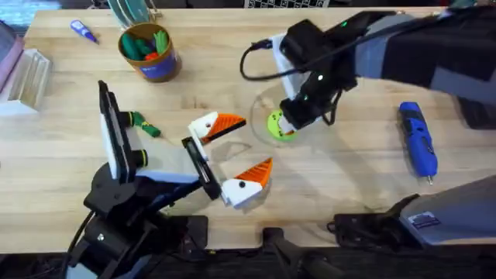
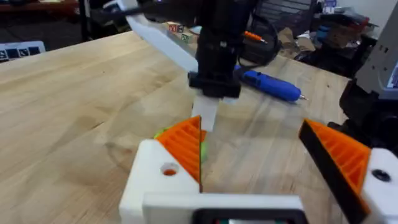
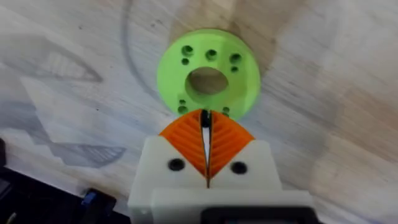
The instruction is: Pick up the gripper from the table and insert it into the empty holder that is missing its gripper. Then pick up a screw, insert it into the mounting hole, and use the screwdriver to tighten it. Finally, clean up the table by picking up the vegetable and placing it into the bucket.
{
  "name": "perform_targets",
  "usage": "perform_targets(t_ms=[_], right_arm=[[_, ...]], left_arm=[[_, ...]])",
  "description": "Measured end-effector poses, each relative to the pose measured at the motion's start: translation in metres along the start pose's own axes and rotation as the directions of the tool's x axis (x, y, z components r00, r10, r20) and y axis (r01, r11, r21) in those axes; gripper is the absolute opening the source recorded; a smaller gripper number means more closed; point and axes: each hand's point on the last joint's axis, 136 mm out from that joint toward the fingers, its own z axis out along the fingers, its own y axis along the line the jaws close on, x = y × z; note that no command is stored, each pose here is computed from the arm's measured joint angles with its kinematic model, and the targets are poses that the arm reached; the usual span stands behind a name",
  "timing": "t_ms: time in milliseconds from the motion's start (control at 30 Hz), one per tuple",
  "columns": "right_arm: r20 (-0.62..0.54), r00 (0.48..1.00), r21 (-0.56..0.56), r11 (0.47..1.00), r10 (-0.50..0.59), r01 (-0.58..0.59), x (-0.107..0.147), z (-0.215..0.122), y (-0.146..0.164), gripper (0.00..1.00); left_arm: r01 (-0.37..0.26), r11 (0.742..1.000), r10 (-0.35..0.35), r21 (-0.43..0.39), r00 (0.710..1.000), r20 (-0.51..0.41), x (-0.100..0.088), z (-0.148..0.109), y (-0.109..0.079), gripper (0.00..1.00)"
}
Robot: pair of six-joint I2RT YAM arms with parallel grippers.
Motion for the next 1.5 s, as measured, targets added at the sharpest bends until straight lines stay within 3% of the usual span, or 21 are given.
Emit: perform_targets(t_ms=[133, 367, 533, 700, 900, 1033, 1233, 1500], right_arm=[[0.034, 0.999, 0.012, 1.000, 0.016, -0.016, -0.010, -0.025, -0.007, 0.007], [0.115, 0.991, 0.016, 0.997, -0.071, 0.070, -0.026, -0.094, 0.003, 0.007], [0.167, 0.971, 0.007, 0.985, -0.171, 0.172, -0.032, -0.137, 0.026, 0.007], [0.290, 0.912, -0.031, 0.950, -0.290, 0.312, -0.049, -0.169, 0.069, 0.007], [0.347, 0.828, -0.067, 0.869, -0.441, 0.490, -0.044, -0.171, 0.133, 0.007], [0.362, 0.790, -0.081, 0.828, -0.494, 0.555, -0.037, -0.170, 0.158, 0.007], [0.358, 0.770, -0.088, 0.802, -0.529, 0.591, -0.033, -0.164, 0.175, 0.007], [0.333, 0.773, -0.096, 0.796, -0.541, 0.598, -0.034, -0.152, 0.181, 0.007]], left_arm=[[0.000, 1.000, 0.000, 0.000, 1.000, 0.000, 0.000, 0.000, 0.000, 0.986], [0.000, 1.000, 0.000, 0.000, 1.000, 0.000, 0.000, 0.000, 0.000, 0.985], [0.000, 1.000, 0.000, 0.000, 1.000, 0.000, 0.000, 0.000, 0.000, 0.986], [0.000, 1.000, 0.000, 0.000, 1.000, 0.000, 0.000, 0.000, 0.000, 0.986], [0.000, 1.000, 0.000, 0.000, 1.000, 0.000, 0.000, 0.000, 0.000, 0.985], [0.000, 1.000, 0.000, 0.000, 1.000, 0.000, 0.000, 0.000, 0.000, 0.986], [-0.001, 1.000, 0.001, -0.002, 1.000, -0.001, 0.000, 0.000, 0.000, 0.986], [-0.047, 0.999, 0.047, -0.005, 0.999, -0.001, 0.000, 0.000, 0.001, 0.986]])
